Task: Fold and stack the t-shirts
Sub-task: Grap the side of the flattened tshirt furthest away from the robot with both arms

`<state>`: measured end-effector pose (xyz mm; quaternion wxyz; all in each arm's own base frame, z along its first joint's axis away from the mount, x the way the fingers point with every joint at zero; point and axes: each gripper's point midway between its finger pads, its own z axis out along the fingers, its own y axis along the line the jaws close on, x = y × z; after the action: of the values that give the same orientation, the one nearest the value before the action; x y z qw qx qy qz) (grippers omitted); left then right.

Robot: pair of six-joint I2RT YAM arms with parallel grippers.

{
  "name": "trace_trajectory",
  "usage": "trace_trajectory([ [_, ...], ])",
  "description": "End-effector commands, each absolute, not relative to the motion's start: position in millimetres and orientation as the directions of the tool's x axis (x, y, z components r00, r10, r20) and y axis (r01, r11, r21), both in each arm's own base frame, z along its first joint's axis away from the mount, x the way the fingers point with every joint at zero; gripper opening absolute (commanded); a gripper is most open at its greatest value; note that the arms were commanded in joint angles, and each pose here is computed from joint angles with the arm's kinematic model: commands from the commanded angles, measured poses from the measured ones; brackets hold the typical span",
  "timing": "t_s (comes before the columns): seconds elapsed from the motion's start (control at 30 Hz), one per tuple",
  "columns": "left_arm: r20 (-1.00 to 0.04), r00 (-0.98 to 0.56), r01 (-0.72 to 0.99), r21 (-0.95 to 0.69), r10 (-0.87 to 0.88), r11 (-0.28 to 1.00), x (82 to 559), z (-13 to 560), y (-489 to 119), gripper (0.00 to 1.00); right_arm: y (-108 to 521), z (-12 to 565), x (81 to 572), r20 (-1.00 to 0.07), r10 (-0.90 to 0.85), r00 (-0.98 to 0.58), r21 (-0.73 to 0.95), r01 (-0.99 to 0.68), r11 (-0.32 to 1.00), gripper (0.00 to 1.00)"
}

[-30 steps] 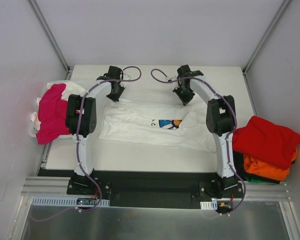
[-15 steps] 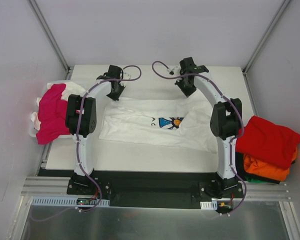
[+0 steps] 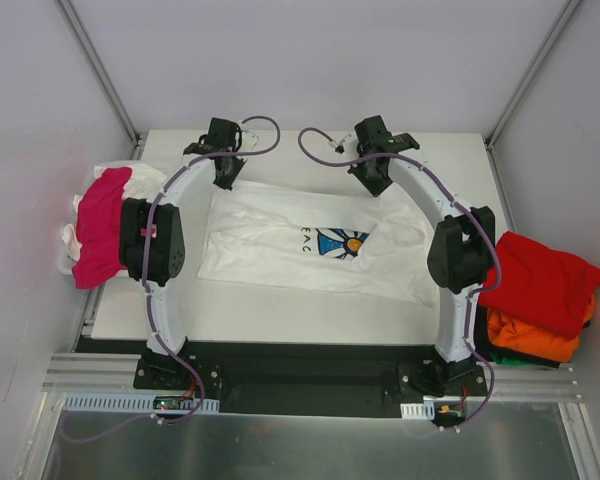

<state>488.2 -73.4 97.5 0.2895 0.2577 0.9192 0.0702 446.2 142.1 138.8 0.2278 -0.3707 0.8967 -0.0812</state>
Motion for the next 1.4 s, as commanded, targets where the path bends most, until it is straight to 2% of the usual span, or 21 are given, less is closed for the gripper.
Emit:
trace_trajectory([
  [0.0,-0.531,-0.655,0.408,0.351,0.538,0.843,480,148,-64,0.00,122,167,432,-0.328,-0.714,-0.618,-0.397,-0.596,0.698,0.01],
  [0.17,-0.551,-0.640,0.388,0.370,0.535,0.844,485,162,-62,0.00,108,171,444,-0.293,-0.728,-0.619,-0.484,-0.561,0.672,0.01],
  [0.5,-0.531,-0.650,0.370,0.403,0.543,0.837,502,155,-58,0.00,93,188,485,-0.328,-0.715,-0.617,-0.597,-0.452,0.664,0.01],
  [1.03,-0.538,-0.650,0.322,0.445,0.537,0.836,496,174,-46,0.00,63,242,484,-0.347,-0.709,-0.613,-0.709,-0.323,0.627,0.01],
  [1.37,-0.543,-0.641,0.304,0.469,0.542,0.829,488,188,-39,0.00,61,254,481,-0.361,-0.699,-0.617,-0.714,-0.299,0.633,0.01],
])
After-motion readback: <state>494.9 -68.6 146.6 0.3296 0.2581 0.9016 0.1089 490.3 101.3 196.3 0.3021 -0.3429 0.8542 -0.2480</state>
